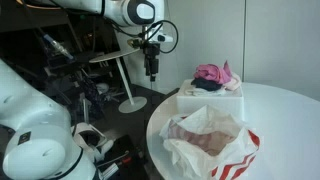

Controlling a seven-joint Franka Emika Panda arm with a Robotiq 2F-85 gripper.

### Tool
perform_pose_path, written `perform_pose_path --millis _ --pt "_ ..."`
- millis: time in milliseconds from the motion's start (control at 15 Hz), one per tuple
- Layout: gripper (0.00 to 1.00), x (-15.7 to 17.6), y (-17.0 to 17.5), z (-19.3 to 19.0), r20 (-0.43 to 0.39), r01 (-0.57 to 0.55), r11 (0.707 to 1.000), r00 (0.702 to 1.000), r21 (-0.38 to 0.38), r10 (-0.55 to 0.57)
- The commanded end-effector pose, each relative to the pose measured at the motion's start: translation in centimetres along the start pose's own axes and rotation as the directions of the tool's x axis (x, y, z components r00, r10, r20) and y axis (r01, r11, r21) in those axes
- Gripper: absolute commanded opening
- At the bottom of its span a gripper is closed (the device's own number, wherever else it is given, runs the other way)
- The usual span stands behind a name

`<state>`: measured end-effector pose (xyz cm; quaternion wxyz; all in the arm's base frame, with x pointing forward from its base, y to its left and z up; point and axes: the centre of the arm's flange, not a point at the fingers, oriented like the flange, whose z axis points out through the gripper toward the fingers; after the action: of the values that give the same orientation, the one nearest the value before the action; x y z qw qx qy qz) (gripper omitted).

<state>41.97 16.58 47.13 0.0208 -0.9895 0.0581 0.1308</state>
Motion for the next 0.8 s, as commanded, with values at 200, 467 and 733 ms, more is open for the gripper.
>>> perform_pose_path --millis 200,467,733 --pt "1.0 0.0 -0.1 -0.4 -0.009 0.002 1.0 1.0 0.004 -0.002" --pt "1.0 2.8 -2.4 -0.8 -0.124 0.035 0.999 0.991 -0.029 -0.039" --pt "1.0 6.4 -4.0 -2.3 -0.322 0.09 0.993 0.941 -0.071 -0.108"
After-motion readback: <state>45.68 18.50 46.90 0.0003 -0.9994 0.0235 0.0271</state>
